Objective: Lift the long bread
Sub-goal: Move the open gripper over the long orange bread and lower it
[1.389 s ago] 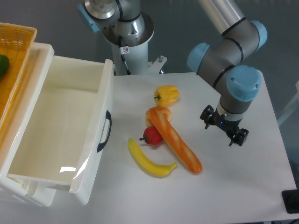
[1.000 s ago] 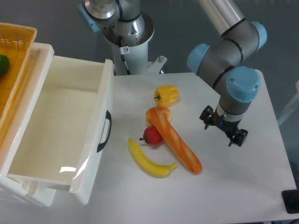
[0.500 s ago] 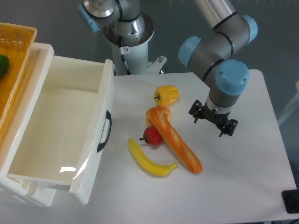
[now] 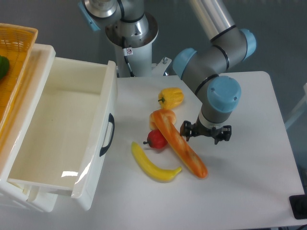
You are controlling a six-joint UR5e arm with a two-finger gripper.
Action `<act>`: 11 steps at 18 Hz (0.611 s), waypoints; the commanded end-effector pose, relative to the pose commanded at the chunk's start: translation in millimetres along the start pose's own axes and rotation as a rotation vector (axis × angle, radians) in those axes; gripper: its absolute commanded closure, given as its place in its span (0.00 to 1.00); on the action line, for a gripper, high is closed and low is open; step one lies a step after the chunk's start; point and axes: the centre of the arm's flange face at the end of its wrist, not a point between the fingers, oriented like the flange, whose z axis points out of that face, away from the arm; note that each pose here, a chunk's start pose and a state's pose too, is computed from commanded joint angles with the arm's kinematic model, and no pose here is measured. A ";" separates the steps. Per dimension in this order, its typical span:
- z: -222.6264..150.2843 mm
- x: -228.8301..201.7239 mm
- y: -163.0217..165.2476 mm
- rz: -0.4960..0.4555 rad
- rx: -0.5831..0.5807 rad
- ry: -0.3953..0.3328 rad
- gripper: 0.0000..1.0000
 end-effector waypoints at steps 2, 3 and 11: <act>4.4 2.0 -2.5 -0.057 -0.002 -0.001 0.00; 5.6 6.1 -3.4 -0.074 -0.004 -0.001 0.00; 32.4 19.5 -6.5 -0.117 -0.046 0.001 0.00</act>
